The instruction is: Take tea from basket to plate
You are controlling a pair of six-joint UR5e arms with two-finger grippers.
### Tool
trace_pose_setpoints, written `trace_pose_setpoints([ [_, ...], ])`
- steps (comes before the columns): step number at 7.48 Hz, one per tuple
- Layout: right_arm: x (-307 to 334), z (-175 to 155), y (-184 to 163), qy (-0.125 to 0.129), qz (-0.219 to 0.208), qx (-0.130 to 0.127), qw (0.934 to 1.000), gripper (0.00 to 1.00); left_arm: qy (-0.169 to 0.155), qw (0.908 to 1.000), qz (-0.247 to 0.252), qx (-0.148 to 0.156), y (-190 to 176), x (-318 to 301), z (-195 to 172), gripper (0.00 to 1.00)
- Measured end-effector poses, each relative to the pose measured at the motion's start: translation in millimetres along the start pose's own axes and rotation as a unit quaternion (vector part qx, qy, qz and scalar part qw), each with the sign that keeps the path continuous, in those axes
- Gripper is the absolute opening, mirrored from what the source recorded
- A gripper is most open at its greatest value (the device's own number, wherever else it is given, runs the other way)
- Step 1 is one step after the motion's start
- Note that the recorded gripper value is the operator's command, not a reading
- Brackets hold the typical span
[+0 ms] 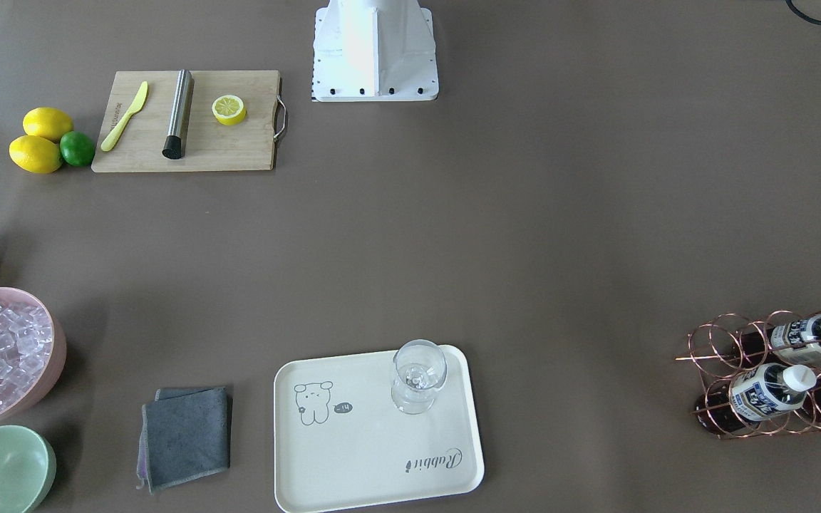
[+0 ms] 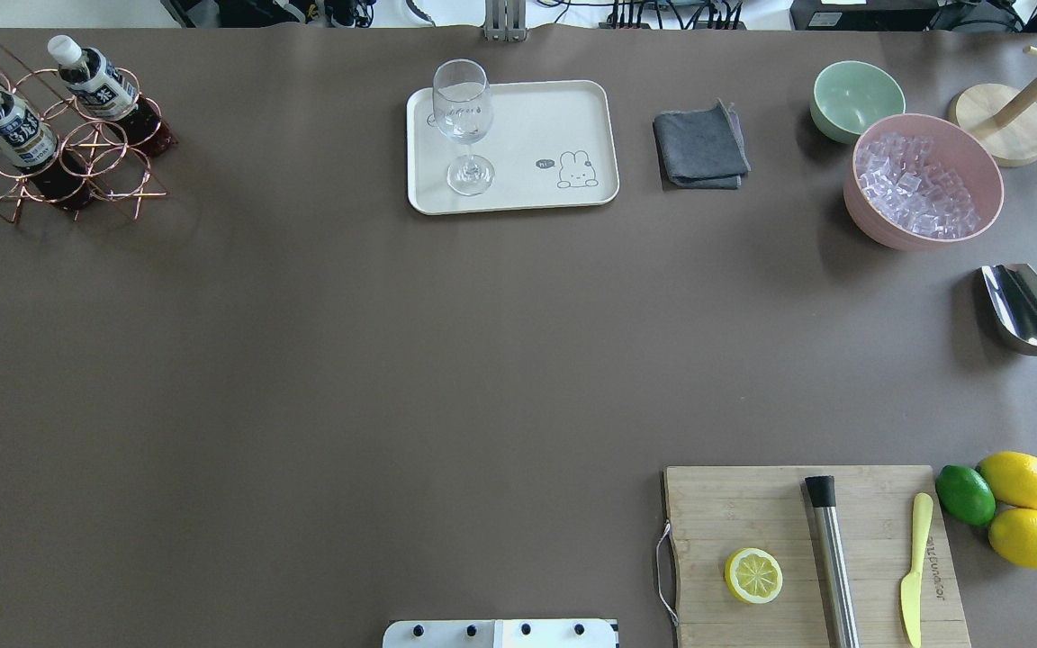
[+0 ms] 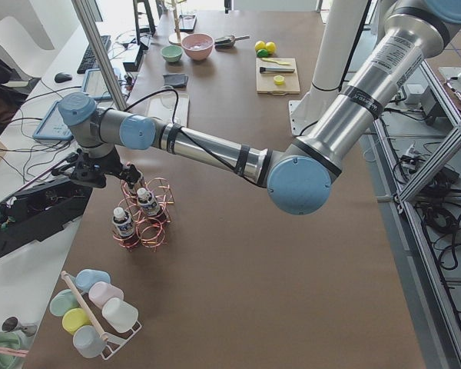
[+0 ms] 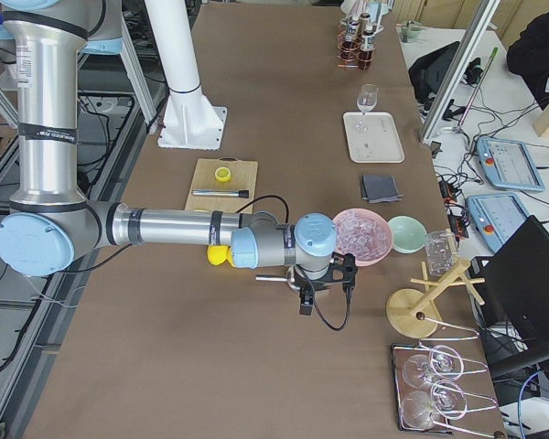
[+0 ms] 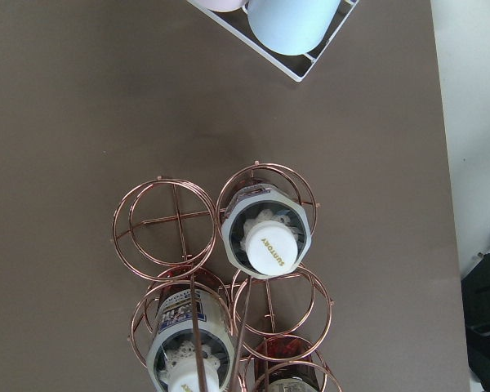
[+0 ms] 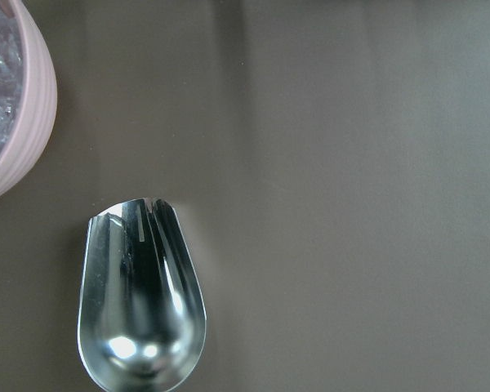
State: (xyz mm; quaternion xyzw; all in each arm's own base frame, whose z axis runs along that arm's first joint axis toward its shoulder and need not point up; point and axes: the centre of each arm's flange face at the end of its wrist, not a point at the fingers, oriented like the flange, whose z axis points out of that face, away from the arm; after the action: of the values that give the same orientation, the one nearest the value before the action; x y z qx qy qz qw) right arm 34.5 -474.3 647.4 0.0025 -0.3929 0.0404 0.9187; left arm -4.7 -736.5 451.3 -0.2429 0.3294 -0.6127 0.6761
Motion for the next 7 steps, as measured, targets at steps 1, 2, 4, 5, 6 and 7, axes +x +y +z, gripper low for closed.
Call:
trace_pose_setpoints([
  [1,-3.0,-3.2,-0.3,0.003,-0.003,0.004,1.0000,1.00,0.001,1.0000,-0.006,-0.001,4.2,0.9,2.9,0.73],
  [2,-4.7,-4.9,-0.3,0.005,-0.005,0.006,1.0000,1.00,0.002,1.0000,-0.008,-0.002,8.0,1.5,5.2,0.69],
  [4,-6.6,-6.5,-2.2,0.006,-0.007,0.008,0.9999,1.00,0.004,0.9999,-0.009,-0.003,11.1,1.8,5.7,0.69],
  [5,-7.4,-7.2,-2.9,0.006,-0.007,0.009,0.9999,1.00,0.005,0.9999,-0.009,-0.003,11.9,1.8,5.4,0.69],
  [6,-7.8,-7.4,-3.2,0.006,-0.008,0.009,0.9999,1.00,0.006,0.9999,-0.011,-0.004,13.1,2.0,4.7,0.69],
  [7,-9.2,-8.0,-3.9,0.005,-0.009,0.010,0.9999,1.00,0.007,0.9999,-0.013,-0.004,14.4,2.3,3.7,0.65],
])
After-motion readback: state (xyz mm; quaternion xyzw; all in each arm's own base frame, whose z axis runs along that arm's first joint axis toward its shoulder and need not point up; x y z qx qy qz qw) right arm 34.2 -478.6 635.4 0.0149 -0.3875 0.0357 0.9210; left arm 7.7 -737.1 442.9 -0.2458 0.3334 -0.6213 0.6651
